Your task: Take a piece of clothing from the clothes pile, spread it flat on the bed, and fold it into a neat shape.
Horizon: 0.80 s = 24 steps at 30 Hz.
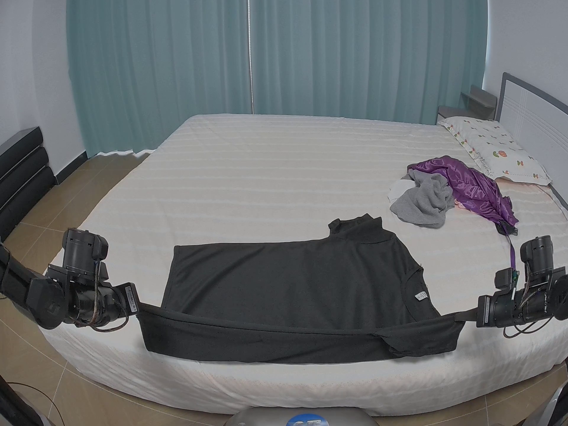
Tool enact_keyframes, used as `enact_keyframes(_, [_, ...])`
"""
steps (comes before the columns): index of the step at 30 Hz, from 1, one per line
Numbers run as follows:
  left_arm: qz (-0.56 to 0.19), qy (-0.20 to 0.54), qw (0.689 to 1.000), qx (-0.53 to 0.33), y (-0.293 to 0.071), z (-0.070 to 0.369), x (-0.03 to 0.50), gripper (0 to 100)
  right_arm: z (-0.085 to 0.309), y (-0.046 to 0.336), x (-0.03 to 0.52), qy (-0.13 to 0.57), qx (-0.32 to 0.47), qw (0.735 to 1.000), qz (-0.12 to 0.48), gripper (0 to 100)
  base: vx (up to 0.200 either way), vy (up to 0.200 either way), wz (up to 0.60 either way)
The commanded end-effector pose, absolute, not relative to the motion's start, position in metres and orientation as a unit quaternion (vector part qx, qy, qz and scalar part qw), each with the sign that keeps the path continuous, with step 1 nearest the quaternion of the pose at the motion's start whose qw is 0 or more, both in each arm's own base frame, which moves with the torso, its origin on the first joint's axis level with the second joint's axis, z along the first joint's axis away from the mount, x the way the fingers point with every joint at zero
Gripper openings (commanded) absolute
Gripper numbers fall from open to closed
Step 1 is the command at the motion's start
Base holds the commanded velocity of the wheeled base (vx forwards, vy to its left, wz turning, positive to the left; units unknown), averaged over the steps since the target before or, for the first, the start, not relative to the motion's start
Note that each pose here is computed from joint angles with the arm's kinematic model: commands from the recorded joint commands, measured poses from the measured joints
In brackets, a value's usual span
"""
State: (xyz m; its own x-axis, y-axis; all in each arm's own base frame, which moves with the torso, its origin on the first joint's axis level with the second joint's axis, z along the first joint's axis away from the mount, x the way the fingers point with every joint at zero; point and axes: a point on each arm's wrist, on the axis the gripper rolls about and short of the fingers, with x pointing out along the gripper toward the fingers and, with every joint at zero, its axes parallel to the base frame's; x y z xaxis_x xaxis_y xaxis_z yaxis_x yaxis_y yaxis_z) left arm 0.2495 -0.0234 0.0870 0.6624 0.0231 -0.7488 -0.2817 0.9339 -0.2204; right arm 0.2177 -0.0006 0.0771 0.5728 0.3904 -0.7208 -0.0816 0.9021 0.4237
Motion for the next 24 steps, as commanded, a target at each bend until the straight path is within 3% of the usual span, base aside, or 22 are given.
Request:
enact_keyframes(1, [0.088, 0.413, 0.892, -0.159, -0.024, 0.079, 0.261, 0, 0.069, 0.002, 0.232, 0.456, 0.188, 0.860, 0.132, 0, 0.000, 0.000, 0.00])
enact_keyframes(15, [0.097, 0.430, 0.884, -0.156, -0.026, 0.057, 0.300, 0, 0.057, 0.004, 0.280, 0.461, 0.203, 0.855, 0.125, 0, 0.000, 0.000, 0.00])
enact_keyframes(24, [0.104, 0.443, 0.877, -0.153, -0.021, 0.061, 0.285, 0, 0.073, 0.005, 0.257, 0.449, 0.211, 0.859, 0.124, 0, 0.000, 0.000, 0.00])
